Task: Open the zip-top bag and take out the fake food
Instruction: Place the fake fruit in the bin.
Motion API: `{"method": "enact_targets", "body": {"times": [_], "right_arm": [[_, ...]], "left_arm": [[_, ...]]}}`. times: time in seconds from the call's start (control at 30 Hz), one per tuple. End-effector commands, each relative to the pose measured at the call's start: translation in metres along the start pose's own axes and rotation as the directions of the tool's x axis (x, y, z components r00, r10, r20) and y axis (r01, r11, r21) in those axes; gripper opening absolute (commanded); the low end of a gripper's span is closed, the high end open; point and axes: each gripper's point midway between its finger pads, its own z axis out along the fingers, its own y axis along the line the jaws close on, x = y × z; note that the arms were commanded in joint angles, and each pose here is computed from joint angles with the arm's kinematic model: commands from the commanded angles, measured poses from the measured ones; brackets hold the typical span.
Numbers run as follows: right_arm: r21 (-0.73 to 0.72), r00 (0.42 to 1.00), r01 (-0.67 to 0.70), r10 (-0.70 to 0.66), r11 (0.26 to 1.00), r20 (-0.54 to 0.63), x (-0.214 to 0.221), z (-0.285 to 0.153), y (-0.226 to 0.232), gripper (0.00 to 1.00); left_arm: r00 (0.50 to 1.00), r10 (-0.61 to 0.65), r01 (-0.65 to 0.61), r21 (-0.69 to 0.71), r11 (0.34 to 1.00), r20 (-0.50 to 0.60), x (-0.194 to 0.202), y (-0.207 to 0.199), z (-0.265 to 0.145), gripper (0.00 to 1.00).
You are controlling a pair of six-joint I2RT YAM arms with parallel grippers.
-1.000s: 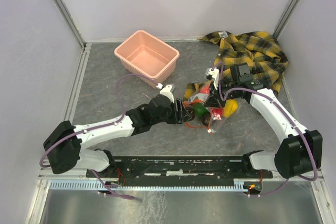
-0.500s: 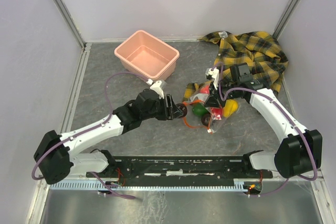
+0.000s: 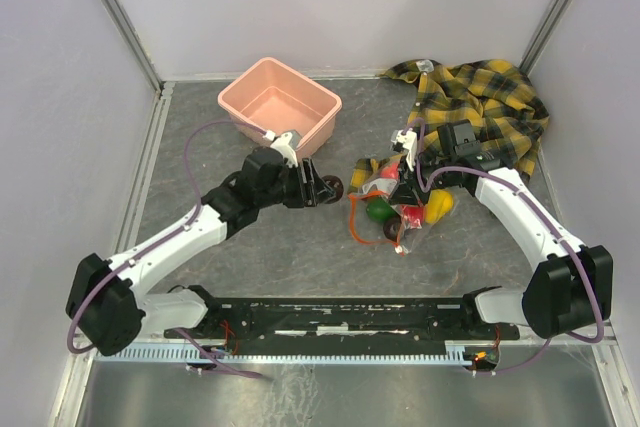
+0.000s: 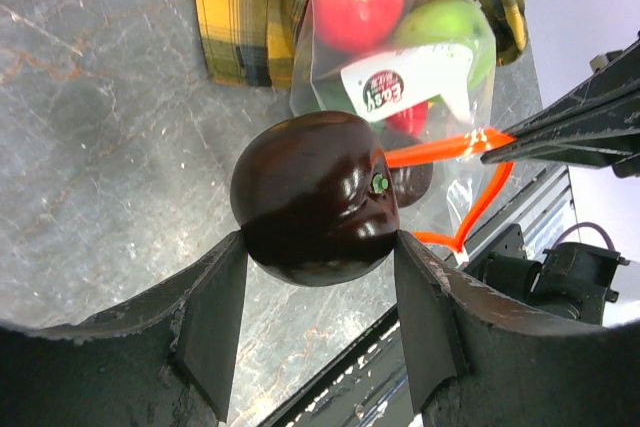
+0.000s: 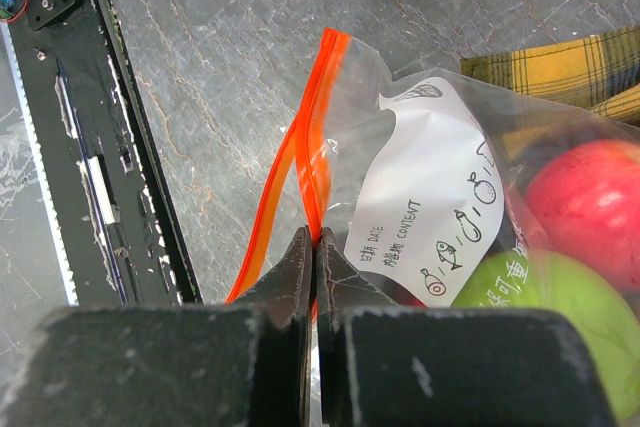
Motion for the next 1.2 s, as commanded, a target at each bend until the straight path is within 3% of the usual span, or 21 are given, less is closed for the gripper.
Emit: {"method": "enact_targets", "body": {"times": [0.0,0.67,1.17], "right_arm": [[0.003,0.999,0.034,-0.034,0.999,0.010,-0.007,-0.002,0.000,0.02],[-0.003,1.000,0.027,-0.027,1.000,0.007,-0.006,0.000,-0.001,0.02],[-0.003,1.000,0.025,-0.025,1.000,0.001,-0.004,0.000,-0.001,0.02]], "left_arm": [[0.995,0.079,-0.083,0.057,0.995,0.059,-0.036,-0.015,0.000,0.52],[0.956,0.010,-0.029,0.060,0.998,0.293,-0.162,0.023,0.005,0.52],[0.944,0.032,-0.002,-0.089,0.996,0.330,-0.199,0.073,0.014,0.53]]}}
